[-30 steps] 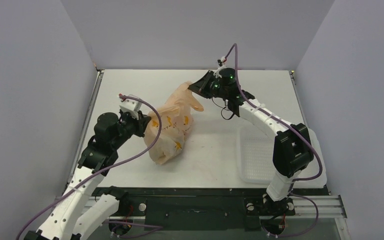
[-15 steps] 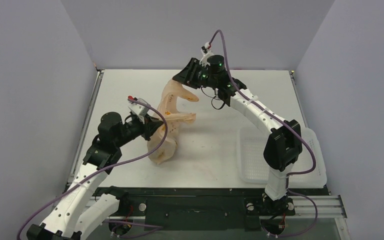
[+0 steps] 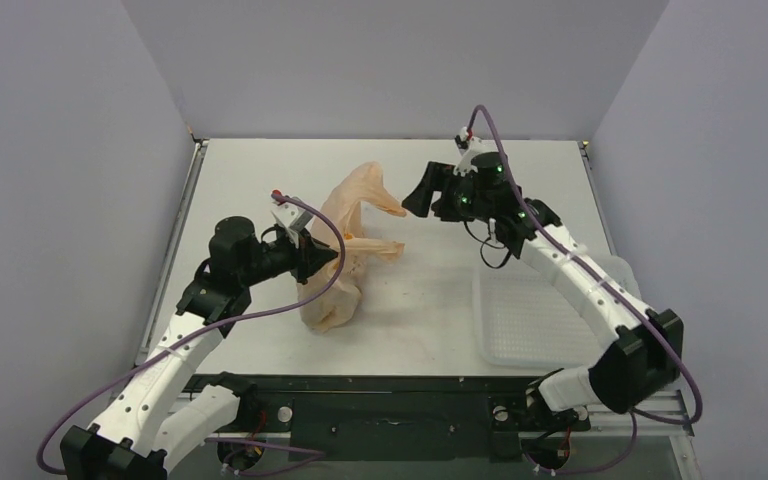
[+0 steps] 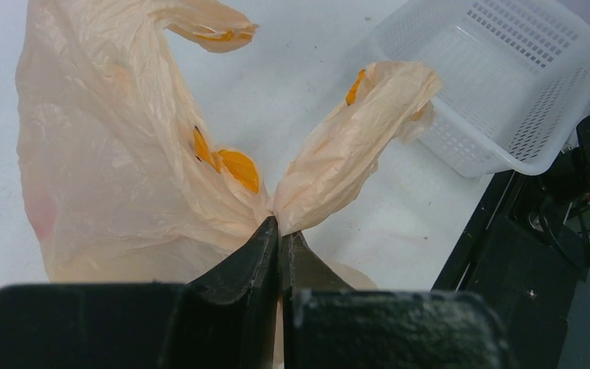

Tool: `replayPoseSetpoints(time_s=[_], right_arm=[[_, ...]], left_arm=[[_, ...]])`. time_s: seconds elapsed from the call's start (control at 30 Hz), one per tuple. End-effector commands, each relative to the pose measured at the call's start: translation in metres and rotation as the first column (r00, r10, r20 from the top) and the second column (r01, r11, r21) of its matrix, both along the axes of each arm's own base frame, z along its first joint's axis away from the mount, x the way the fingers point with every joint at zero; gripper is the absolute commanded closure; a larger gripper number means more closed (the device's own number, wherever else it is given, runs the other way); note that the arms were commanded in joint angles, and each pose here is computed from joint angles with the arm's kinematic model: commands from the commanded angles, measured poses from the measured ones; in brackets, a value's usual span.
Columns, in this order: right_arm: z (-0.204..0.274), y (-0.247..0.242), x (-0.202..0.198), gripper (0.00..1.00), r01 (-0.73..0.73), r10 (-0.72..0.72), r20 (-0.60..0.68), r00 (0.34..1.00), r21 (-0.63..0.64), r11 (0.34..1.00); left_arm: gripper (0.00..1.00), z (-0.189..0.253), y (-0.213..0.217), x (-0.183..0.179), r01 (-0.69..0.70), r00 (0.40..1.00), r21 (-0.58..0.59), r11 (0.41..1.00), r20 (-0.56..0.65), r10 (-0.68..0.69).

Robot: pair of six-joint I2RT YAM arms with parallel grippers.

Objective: Take the fake fruits out of the plastic bag

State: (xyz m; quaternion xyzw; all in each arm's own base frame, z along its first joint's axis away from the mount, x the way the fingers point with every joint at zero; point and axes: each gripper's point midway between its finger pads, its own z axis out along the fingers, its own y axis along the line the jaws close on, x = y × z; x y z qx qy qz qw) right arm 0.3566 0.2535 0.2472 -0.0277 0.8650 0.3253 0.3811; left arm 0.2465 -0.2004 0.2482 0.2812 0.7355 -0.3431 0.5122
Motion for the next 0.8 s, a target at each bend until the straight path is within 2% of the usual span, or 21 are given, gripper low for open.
replayPoseSetpoints(time_s=[0.0, 0.07, 0.2, 0.33, 0.53, 0.77], right_arm=[[0.025, 0.013, -0.048, 0.26, -0.174, 0.163, 0.17, 0.972, 0.047, 0.984], [0.025, 0.026, -0.072, 0.25, -0.269, 0.251, 0.228, 0.941, 0.054, 0.962], [0.024, 0.051, -0.104, 0.24, -0.386, 0.379, 0.289, 0.879, -0.036, 0.922], [0.028, 0.061, -0.102, 0.25, -0.353, 0.37, 0.329, 0.869, -0.114, 0.929], [0.034, 0.081, -0.118, 0.27, -0.412, 0.412, 0.362, 0.836, -0.081, 0.907], [0.049, 0.067, -0.131, 0.26, -0.403, 0.385, 0.416, 0.824, -0.046, 0.914]], left_arm=[[1.0, 0.031, -0.007, 0.0, 0.039, 0.996, -0.044, 0.998, 0.078, -0.036], [1.0, 0.031, -0.007, 0.0, 0.039, 0.996, -0.042, 0.998, 0.077, -0.036], [1.0, 0.03, -0.008, -0.001, 0.047, 0.996, -0.037, 0.998, 0.078, -0.044], [1.0, 0.027, -0.009, -0.003, 0.054, 0.996, -0.027, 0.998, 0.072, -0.052], [1.0, 0.023, -0.008, -0.001, 0.043, 0.997, -0.004, 0.999, 0.066, -0.042], [1.0, 0.025, -0.008, -0.001, 0.042, 0.996, -0.004, 0.999, 0.073, -0.042]])
